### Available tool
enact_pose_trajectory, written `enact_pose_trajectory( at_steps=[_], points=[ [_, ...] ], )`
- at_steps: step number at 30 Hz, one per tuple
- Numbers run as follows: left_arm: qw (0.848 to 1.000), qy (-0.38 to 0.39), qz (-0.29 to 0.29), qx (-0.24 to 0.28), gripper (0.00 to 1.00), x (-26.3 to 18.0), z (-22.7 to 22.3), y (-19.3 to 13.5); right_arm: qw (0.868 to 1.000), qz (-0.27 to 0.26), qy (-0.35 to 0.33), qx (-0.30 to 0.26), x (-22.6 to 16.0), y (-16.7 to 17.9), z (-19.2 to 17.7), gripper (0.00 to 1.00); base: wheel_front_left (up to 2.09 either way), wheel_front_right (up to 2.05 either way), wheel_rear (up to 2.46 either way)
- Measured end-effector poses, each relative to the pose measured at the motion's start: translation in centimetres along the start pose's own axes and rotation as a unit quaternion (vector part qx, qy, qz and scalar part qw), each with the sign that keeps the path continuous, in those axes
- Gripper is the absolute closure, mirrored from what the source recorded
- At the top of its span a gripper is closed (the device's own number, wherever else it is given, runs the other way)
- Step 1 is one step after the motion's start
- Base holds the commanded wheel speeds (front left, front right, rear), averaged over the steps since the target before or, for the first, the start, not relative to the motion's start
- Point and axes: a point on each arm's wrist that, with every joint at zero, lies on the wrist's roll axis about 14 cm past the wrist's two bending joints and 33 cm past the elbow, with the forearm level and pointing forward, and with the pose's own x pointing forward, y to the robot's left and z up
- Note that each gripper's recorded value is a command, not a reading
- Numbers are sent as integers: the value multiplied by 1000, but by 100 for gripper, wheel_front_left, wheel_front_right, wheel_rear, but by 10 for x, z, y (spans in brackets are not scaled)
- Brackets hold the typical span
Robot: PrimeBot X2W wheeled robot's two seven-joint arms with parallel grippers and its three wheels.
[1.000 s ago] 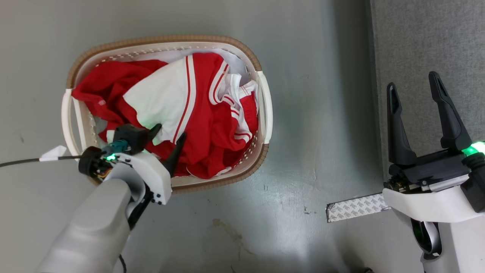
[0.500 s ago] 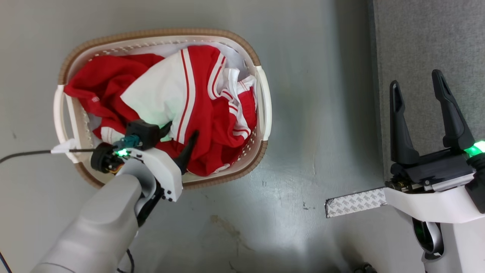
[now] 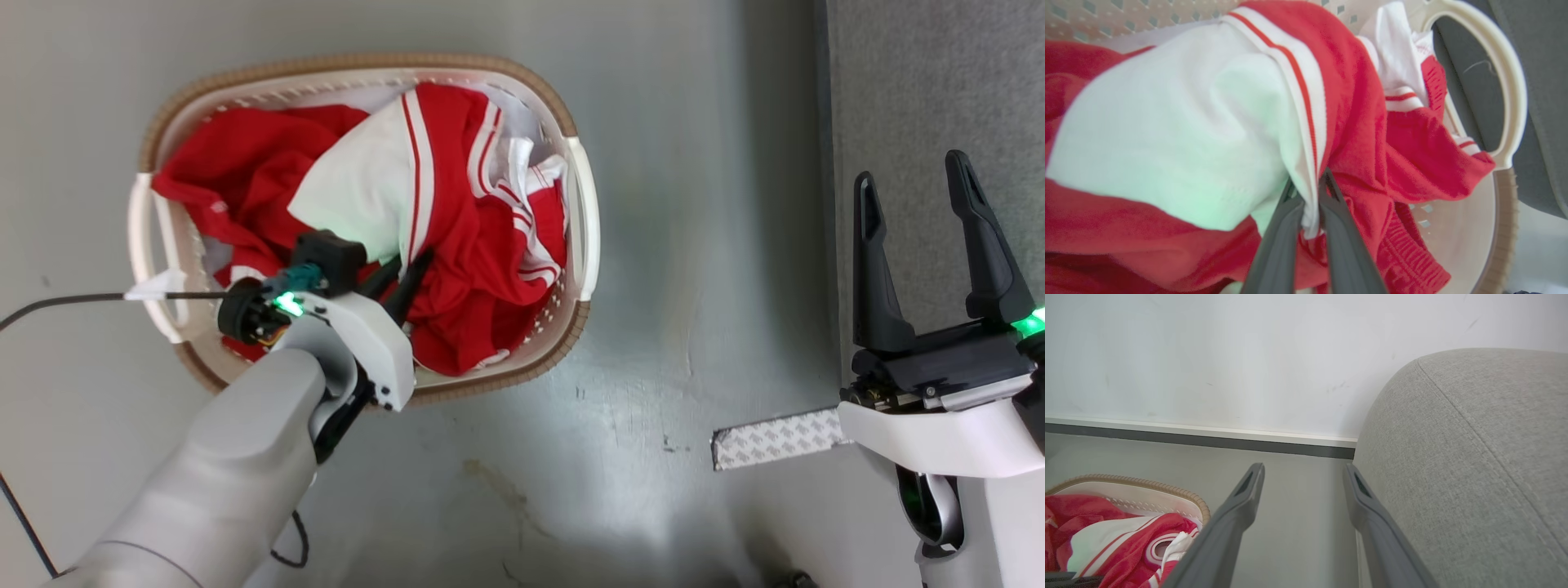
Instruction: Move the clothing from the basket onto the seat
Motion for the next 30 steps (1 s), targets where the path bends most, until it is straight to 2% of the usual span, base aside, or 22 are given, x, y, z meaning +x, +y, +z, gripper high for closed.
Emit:
enact_pose_trajectory(
  at_steps=[7, 11, 16, 24, 30],
  points=[
    [996, -73, 29, -34, 100, -31, 48, 6, 1000, 1, -23, 5, -3, 3, 26, 0, 0, 0, 0],
    [990, -126, 41, -46, 100, -63, 78, 0, 999, -1, -35, 11, -16, 5, 45, 0, 0, 0, 0],
    [978, -195, 59, -35, 100, -115, 115, -12, 999, 1, -48, 22, -40, 12, 69, 0, 0, 0, 0],
    [952, -302, 58, -2, 100, -196, 165, -62, 997, 23, -68, 30, -90, 35, 99, 0, 0, 0, 0],
    [931, -359, 56, 26, 100, -253, 176, -104, 995, 41, -84, 31, -132, 53, 112, 0, 0, 0, 0]
  ],
)
